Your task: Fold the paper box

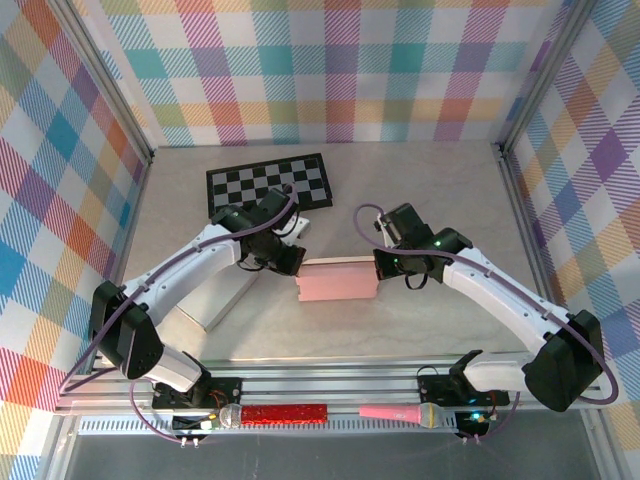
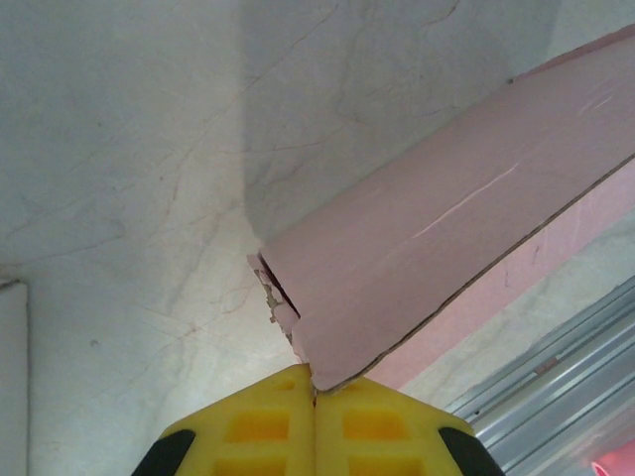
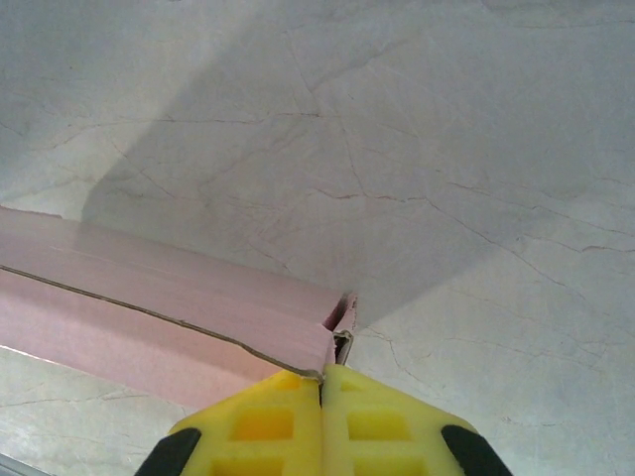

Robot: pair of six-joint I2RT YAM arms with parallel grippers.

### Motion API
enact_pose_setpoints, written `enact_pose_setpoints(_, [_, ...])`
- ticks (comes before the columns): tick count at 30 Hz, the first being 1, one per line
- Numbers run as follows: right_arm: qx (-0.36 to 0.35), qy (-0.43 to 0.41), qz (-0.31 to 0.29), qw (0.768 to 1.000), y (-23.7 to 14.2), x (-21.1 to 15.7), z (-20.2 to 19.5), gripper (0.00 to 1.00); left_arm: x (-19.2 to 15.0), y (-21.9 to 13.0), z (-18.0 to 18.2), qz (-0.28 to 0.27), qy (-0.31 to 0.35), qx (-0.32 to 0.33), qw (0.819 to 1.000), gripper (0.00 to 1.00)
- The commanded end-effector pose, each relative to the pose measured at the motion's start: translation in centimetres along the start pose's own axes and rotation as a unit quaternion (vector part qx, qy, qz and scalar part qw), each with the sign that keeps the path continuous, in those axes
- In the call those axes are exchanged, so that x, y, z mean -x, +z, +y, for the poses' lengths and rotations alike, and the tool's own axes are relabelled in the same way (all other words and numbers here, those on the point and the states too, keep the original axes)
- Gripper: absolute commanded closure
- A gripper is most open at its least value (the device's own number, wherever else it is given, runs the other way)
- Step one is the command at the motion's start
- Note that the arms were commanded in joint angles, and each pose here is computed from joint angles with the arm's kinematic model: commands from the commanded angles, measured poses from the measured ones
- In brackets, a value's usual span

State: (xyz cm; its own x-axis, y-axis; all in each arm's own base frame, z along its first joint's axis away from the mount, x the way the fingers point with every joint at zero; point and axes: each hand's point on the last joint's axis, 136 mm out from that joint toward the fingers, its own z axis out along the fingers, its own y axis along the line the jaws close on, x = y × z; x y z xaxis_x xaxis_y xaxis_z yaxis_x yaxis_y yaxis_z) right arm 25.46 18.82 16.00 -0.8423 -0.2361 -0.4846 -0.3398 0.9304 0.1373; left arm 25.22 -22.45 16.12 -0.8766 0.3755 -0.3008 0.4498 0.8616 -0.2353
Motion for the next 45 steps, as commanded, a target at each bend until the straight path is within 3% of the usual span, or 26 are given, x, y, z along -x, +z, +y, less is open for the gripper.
enact_pose_setpoints(1, [0.003, 0.003, -0.004, 1.0, -0.2, -0.3, 0.4, 1.0, 0.3, -0.3, -1.2, 0.011, -0.038, -0.03, 0.999, 1.0])
enact_pose_setpoints(11, [-0.009, 0.004, -0.005, 1.0, 0.1, -0.2, 0.7, 1.0, 0.8, -0.6, -1.6, 0.026, -0.108, -0.034, 0.993, 1.0])
enact_pose_setpoints(23, [-0.02, 0.018, -0.008, 1.0, 0.4, -0.3, 0.6, 1.0, -0.1, 0.2, -1.1, 0.041, -0.13, -0.024, 0.99, 1.0])
enact_pose_setpoints(45, [-0.023, 0.047, -0.029, 0.998, 1.6, -3.7, -0.1, 1.0, -1.8, 1.7, -0.4, -0.038, -0.138, -0.008, 0.99, 1.0])
